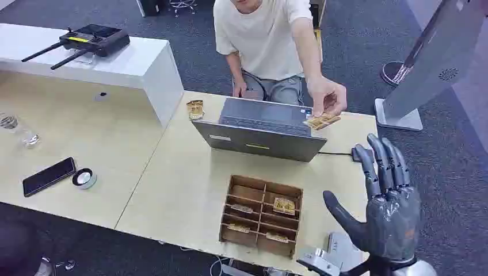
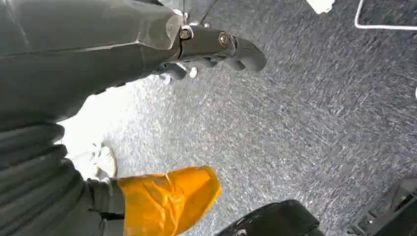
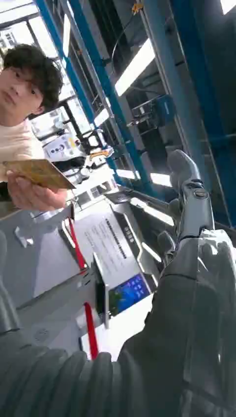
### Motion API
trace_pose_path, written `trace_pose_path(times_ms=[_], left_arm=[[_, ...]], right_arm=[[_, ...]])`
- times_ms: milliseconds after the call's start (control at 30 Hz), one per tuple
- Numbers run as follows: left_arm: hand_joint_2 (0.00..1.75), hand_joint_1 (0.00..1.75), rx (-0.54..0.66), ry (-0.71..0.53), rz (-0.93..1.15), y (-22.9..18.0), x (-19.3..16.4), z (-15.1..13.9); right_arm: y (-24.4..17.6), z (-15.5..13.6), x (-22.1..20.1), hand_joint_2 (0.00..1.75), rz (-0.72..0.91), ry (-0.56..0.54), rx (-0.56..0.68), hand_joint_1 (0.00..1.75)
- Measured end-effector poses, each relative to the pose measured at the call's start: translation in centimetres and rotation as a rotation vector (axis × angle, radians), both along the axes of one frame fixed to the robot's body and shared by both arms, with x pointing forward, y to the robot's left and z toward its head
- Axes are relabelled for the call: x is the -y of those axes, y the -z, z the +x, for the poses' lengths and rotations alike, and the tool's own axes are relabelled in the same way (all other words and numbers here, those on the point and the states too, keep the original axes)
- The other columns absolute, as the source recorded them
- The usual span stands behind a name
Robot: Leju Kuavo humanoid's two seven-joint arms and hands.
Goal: Pass the card to the sensor for recognition and then transmit it.
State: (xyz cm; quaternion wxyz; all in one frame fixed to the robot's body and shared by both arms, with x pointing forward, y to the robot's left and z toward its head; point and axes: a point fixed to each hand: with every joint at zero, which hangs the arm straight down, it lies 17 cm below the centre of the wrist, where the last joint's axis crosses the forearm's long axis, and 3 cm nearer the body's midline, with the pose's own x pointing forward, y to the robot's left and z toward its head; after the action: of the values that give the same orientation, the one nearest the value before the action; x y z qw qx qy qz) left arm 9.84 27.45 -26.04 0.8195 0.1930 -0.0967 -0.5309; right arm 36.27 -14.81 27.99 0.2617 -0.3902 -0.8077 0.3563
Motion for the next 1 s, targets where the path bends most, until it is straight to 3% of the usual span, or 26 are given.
trace_pose_path(times_ms=[400, 1000], left_arm=[[1.75, 0.0, 0.02, 0.058, 0.015, -0.5, -0.1, 1.0], [1.75, 0.0, 0.025, 0.092, 0.026, -0.7, -0.2, 1.3]], right_arm=[[-0.3, 2.4, -1.2, 1.75, -0.107, 0.063, 0.096, 0.0], [-0.7, 3.5, -1.9, 1.75, -0.149, 0.08, 0.145, 0.03]])
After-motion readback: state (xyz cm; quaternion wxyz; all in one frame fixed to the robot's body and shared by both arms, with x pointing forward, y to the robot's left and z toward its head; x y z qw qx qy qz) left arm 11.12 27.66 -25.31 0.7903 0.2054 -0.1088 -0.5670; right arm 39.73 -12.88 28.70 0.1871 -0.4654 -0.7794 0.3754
